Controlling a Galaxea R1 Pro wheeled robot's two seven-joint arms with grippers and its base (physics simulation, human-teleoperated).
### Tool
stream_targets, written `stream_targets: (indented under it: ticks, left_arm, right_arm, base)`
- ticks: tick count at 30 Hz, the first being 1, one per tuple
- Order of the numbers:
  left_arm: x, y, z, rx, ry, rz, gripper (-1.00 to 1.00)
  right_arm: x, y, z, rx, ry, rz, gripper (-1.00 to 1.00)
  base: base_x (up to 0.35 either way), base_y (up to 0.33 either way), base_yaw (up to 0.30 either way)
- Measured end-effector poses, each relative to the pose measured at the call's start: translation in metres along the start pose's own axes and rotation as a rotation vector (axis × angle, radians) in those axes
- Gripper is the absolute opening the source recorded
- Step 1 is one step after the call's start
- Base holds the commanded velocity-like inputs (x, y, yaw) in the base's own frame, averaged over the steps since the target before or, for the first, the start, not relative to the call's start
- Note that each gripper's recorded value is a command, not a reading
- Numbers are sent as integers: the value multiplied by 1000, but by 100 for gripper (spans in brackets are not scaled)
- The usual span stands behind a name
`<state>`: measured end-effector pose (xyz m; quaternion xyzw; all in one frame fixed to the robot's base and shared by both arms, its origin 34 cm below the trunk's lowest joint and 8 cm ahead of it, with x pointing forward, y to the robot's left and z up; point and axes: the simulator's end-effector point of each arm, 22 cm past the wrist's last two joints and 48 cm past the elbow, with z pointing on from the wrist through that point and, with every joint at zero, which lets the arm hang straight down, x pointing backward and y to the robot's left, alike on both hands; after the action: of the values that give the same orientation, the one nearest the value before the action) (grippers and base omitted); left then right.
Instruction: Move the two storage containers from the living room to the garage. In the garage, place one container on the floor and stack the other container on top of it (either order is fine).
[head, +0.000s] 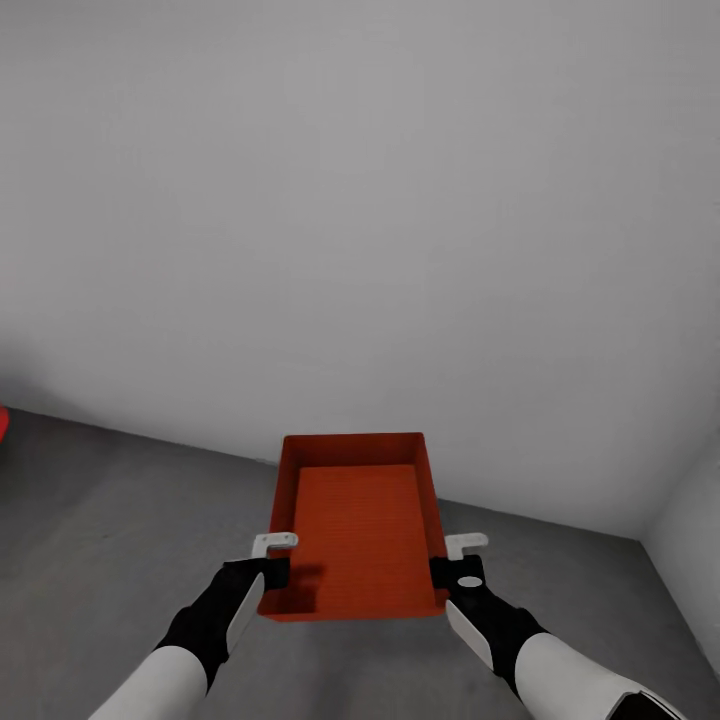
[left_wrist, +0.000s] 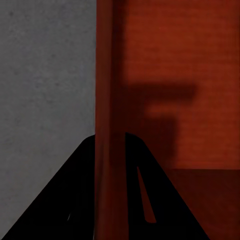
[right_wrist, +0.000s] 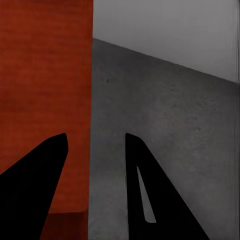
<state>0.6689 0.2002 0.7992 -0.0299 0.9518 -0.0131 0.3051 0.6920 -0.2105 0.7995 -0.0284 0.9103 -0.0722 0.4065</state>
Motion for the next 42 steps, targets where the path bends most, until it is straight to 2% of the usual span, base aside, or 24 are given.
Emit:
stream_targets:
  ticks: [17, 42]
  left_arm:
    - [-1, 0, 0, -1, 1, 1, -100]
    - [-4, 1, -2, -7, 3, 4, -100]
  right_arm:
    - [0, 1, 0, -1, 0, 2, -100]
    - [-1, 1, 0, -2, 1, 7, -100]
  base:
    - [300, 0, -253]
    - [7, 0, -24]
